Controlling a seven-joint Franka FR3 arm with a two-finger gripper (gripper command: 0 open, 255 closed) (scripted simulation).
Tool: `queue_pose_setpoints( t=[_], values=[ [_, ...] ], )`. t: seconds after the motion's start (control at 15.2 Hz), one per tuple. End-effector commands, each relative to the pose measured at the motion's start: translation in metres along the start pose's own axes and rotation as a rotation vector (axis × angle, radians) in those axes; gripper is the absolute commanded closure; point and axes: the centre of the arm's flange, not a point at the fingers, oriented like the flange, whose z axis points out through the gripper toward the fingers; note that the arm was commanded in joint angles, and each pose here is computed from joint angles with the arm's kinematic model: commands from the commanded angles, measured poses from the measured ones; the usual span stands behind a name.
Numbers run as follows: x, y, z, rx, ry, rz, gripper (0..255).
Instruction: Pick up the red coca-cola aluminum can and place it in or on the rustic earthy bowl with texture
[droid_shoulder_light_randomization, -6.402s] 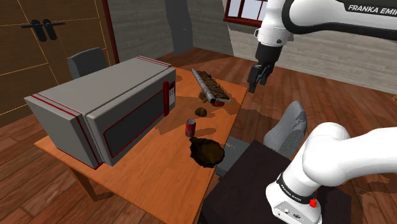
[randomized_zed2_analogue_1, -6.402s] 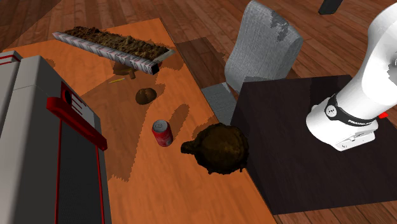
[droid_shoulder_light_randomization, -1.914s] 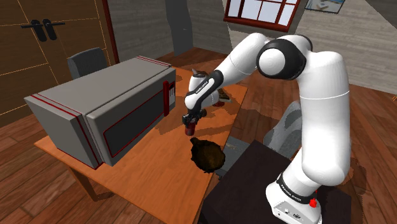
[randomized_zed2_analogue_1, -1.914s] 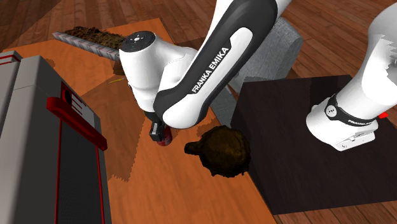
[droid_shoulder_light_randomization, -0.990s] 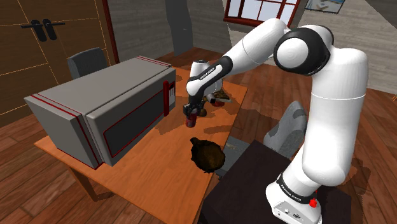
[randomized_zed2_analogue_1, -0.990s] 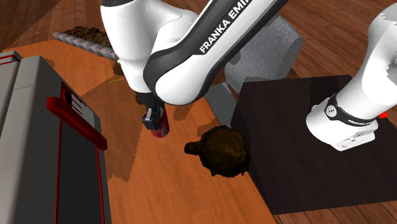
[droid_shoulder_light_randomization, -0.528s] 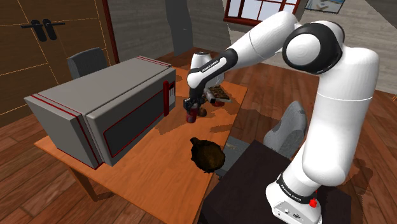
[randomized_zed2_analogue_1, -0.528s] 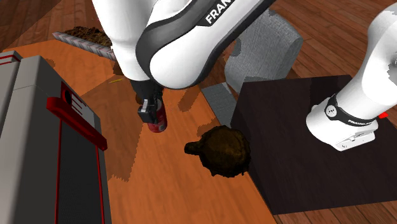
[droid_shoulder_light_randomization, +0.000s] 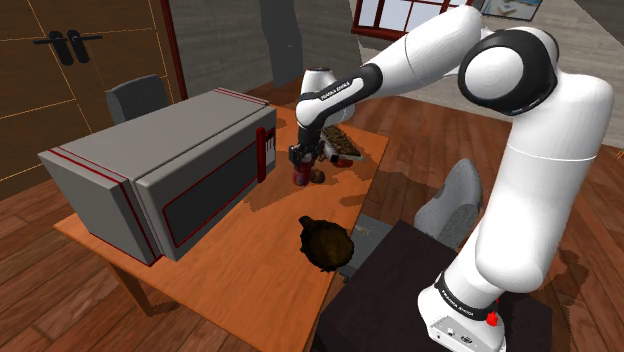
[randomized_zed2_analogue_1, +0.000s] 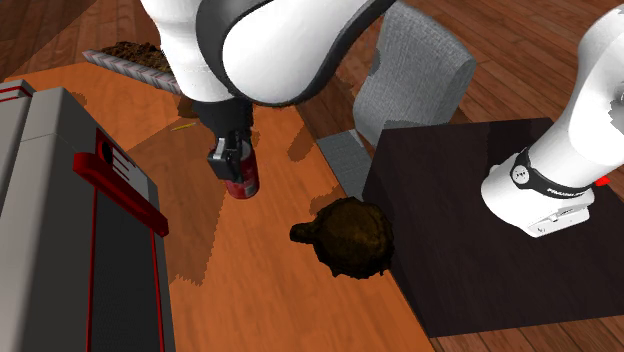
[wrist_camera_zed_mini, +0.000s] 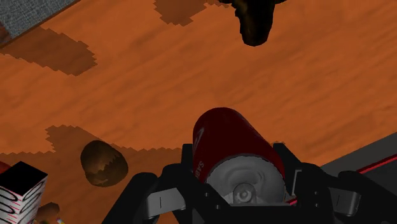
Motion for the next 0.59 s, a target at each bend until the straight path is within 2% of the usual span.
queue_pose_setpoints(
  t=[0.0, 0.53],
  values=[
    [-0.013, -0.003, -0.005, 0.000, 0.000, 0.000, 255],
    [-0.116, -0.022, -0.021, 0.000, 0.000, 0.000, 255]
  ],
)
